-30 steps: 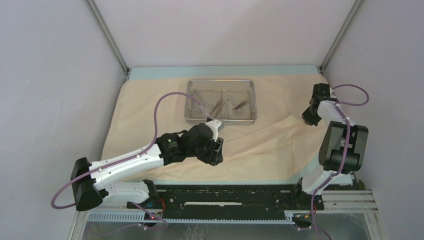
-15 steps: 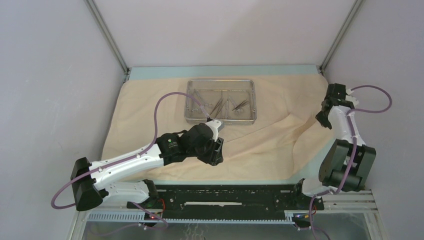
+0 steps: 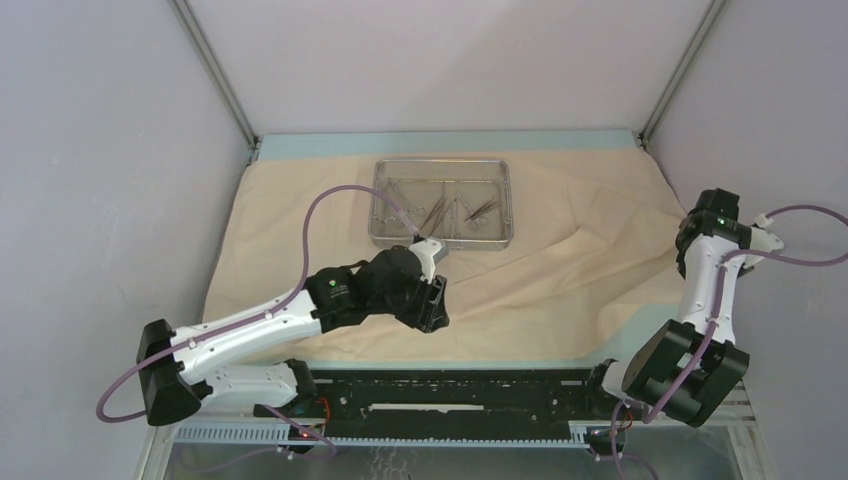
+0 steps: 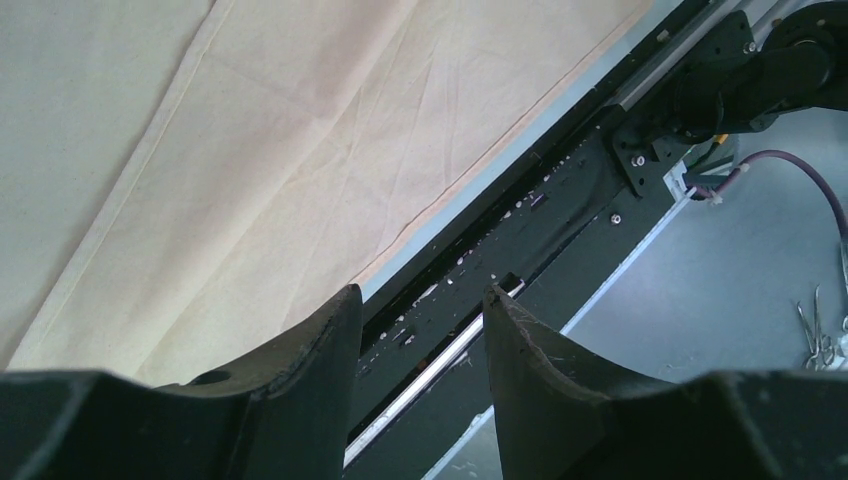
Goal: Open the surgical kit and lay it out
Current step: Smooth out the surgical kit at the center of the board.
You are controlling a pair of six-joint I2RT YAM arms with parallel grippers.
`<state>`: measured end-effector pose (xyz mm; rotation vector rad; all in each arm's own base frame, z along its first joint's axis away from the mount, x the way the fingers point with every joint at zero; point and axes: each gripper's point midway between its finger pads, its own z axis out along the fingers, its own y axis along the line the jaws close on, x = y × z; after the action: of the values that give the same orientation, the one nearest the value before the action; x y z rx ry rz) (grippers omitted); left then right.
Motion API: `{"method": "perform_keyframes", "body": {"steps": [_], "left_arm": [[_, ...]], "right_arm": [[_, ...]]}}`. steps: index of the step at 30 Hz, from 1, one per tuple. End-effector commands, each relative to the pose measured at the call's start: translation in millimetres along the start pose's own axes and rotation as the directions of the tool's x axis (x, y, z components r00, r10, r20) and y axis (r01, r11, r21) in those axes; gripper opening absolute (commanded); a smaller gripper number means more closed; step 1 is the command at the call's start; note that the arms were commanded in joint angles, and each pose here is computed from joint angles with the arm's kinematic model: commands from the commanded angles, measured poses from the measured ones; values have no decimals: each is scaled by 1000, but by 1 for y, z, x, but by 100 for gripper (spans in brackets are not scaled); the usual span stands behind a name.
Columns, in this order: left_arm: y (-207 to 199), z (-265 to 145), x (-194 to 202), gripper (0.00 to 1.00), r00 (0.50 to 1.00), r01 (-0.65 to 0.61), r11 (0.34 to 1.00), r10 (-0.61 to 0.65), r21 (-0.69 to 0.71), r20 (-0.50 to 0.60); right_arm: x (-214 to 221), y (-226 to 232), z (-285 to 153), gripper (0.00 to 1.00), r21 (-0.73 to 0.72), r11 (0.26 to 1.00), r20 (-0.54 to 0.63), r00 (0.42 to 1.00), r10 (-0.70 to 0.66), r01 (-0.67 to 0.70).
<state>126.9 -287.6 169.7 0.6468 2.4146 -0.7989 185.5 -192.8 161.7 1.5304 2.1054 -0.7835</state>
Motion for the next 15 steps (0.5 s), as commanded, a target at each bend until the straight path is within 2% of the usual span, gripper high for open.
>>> {"method": "perform_keyframes", "body": {"steps": [1, 6, 15], "left_arm": [[-2, -8, 0, 53, 1000, -23, 999, 23, 31, 19], [-3, -12, -1, 53, 999, -33, 999, 32, 39, 25], [-5, -18, -4, 53, 998, -46, 998, 44, 44, 35]], "right_arm": [[0, -48, 4, 0, 182, 978, -3, 995, 100, -98], [5, -67, 21, 0, 267, 955, -62, 986, 153, -132], [-10, -62, 48, 0, 357, 928, -102, 982, 156, -110]]}}
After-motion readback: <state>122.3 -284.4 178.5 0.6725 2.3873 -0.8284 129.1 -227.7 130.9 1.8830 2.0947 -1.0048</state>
